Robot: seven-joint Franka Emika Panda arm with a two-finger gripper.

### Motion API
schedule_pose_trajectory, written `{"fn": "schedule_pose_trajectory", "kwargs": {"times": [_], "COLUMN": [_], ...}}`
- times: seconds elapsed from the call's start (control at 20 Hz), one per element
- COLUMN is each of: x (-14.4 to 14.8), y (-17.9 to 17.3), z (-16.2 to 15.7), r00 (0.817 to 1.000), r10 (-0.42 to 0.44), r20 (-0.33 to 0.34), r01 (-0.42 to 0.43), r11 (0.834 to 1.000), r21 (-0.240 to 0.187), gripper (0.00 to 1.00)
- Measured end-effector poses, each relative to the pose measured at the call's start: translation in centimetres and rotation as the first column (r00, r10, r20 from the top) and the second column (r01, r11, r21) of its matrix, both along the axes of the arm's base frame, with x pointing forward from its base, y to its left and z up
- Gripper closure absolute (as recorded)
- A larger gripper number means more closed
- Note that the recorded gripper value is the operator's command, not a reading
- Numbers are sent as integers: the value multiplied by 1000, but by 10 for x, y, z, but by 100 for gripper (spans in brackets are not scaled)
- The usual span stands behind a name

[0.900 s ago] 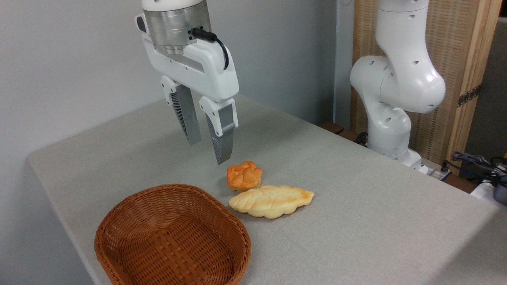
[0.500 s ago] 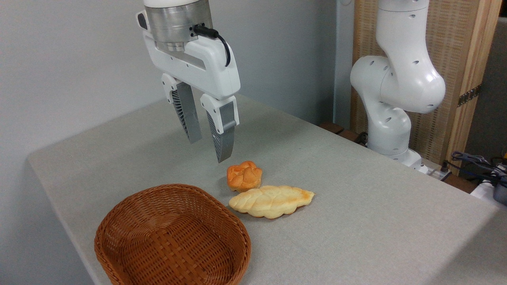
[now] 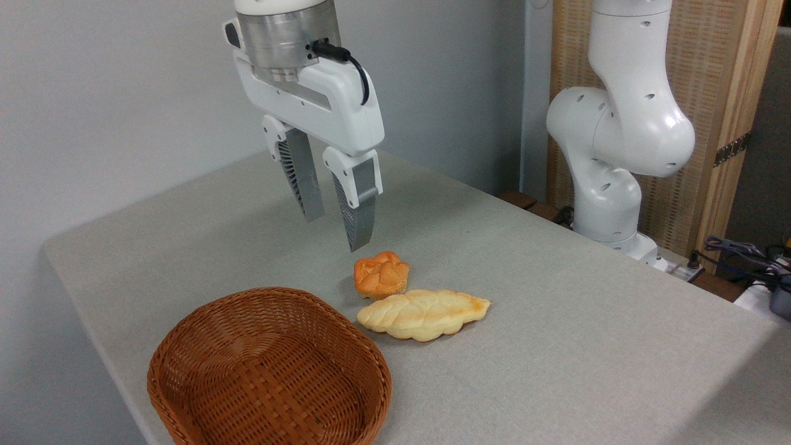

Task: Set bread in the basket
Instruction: 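Move the open gripper over the small orange bread roll and lower it, then close the gripper fingers around the orange bread roll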

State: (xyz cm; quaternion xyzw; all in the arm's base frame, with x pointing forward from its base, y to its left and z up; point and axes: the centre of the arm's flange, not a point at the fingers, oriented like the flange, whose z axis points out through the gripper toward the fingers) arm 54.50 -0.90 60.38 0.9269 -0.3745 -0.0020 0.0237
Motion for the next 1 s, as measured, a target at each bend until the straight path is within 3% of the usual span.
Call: {"fn": "schedule_pose_trajectory", "kwargs": {"times": [0.35,0.5,0.7,1.0], "x": [-40,-62,-76,-86], "y": [-49,-70,-89,-94], "z": [-34,-64,-99,-148], "r00": [994,988,965,947], "r10": [-99,-156,-261,-320], "r20": [53,24,-22,-26], "r01": [100,156,260,320], "r11": [995,988,965,947], "r21": [-8,-10,-13,13], "gripper": [0,0,0,0]}}
